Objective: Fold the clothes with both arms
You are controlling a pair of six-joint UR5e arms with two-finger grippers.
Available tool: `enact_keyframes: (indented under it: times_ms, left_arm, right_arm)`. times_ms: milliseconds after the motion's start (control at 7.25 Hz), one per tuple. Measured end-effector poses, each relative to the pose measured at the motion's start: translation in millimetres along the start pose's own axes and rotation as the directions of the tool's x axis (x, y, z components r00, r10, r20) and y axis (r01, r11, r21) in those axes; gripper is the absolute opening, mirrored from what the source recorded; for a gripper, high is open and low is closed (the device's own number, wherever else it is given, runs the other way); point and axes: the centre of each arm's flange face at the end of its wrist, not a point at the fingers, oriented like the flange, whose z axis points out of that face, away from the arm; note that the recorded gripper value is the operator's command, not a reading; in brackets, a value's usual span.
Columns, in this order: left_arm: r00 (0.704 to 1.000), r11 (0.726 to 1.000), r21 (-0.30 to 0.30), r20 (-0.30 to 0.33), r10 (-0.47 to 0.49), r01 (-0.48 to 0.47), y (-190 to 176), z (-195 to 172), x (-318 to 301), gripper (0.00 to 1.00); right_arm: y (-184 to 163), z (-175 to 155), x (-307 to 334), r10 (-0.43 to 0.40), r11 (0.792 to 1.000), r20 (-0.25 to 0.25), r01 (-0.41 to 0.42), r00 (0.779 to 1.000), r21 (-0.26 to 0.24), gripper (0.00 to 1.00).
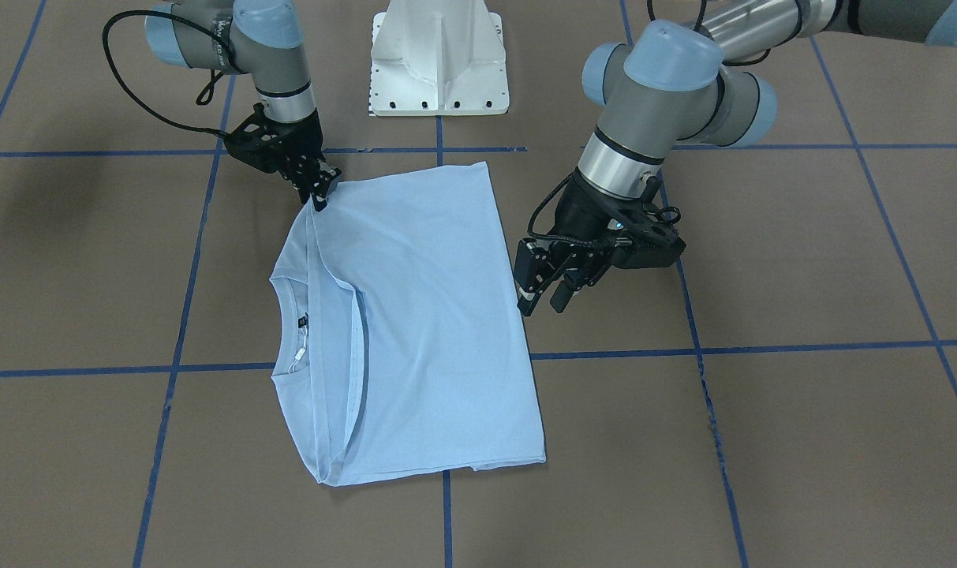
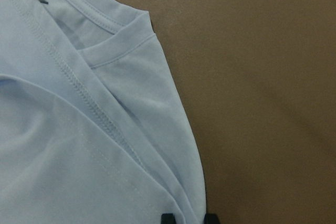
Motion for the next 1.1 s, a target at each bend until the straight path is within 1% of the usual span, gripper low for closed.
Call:
enact_keyframes:
  times_ms: [414, 552, 690, 828, 966, 1103]
  left_arm:
    - [1.000, 1.000, -0.001, 0.000, -0.001, 0.001, 0, 0, 0, 0.57]
    - [1.000, 1.000, -0.005, -0.003, -0.003, 0.003, 2, -1, 1, 0.57]
    - [1.000, 1.000, -0.021, -0.007, -0.014, 0.014, 7, -1, 3, 0.57]
    - [0.999, 0.998, -0.048, -0.010, -0.044, 0.043, 17, -2, 3, 0.57]
    - [0.996, 0.993, -0.082, -0.011, -0.084, 0.083, 40, -7, -4, 0.62]
    - [0.992, 0.985, -0.119, -0.003, -0.123, 0.122, 77, -17, -16, 0.63]
  right_arm:
    - [2, -3, -1, -0.003, 1.000, 0.004, 0.003, 1.000, -0.003, 0.00]
    - [2, -9, -2, -0.002, 1.000, 0.011, 0.002, 1.000, -0.006, 0.00]
    - [3, -19, -3, -0.002, 1.000, 0.013, 0.003, 1.000, -0.011, 0.00]
    - [7, -28, -3, -0.007, 1.000, 0.008, 0.007, 1.000, -0.014, 0.00]
    - [11, -32, -2, -0.013, 1.000, 0.005, 0.013, 1.000, -0.020, 0.00]
    - [16, -34, -1, -0.017, 0.999, 0.003, 0.017, 1.000, -0.028, 0.00]
